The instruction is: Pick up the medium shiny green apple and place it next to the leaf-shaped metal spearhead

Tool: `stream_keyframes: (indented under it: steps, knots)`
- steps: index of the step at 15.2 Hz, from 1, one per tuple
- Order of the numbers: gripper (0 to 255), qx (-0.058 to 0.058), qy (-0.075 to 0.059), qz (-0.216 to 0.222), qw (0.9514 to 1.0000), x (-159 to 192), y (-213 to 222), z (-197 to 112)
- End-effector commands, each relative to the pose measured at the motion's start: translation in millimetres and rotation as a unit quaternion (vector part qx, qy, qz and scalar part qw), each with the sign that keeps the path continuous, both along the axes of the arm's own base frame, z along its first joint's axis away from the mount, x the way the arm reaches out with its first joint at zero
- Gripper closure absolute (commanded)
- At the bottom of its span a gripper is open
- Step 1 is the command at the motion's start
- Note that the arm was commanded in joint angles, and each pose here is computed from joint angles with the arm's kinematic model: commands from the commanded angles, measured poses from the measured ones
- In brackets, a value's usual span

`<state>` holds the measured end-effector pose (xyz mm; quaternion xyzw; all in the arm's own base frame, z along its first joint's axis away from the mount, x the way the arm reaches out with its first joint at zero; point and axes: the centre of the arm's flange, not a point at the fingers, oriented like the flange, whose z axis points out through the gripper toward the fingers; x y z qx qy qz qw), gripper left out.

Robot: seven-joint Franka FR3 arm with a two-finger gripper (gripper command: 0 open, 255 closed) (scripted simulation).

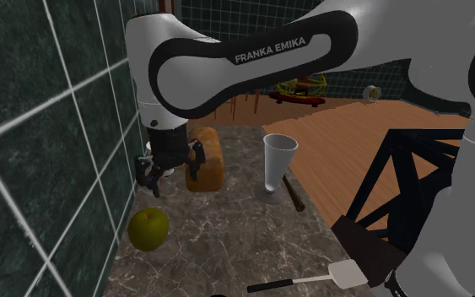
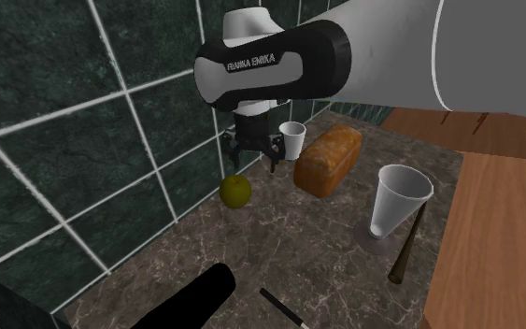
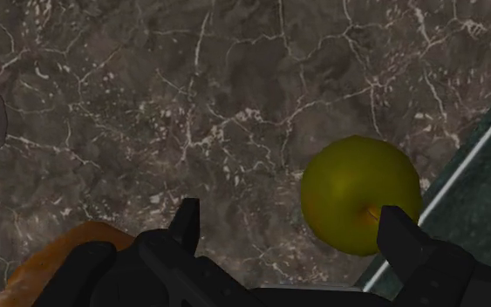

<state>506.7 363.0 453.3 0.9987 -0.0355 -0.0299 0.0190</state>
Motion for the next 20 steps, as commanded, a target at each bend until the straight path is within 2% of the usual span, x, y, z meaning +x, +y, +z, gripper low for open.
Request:
stream_keyframes:
  steps: [1, 5, 13, 20]
  knots:
    - [0, 0.002, 0.000, -0.002, 1.0000, 11, 22, -9]
    - [0, 0.005, 0.000, -0.005, 1.0000, 33, 65, -21]
    - [0, 0.005, 0.000, -0.005, 1.0000, 30, 64, -61]
    - [0, 0.005, 0.000, -0.005, 1.0000, 30, 64, -60]
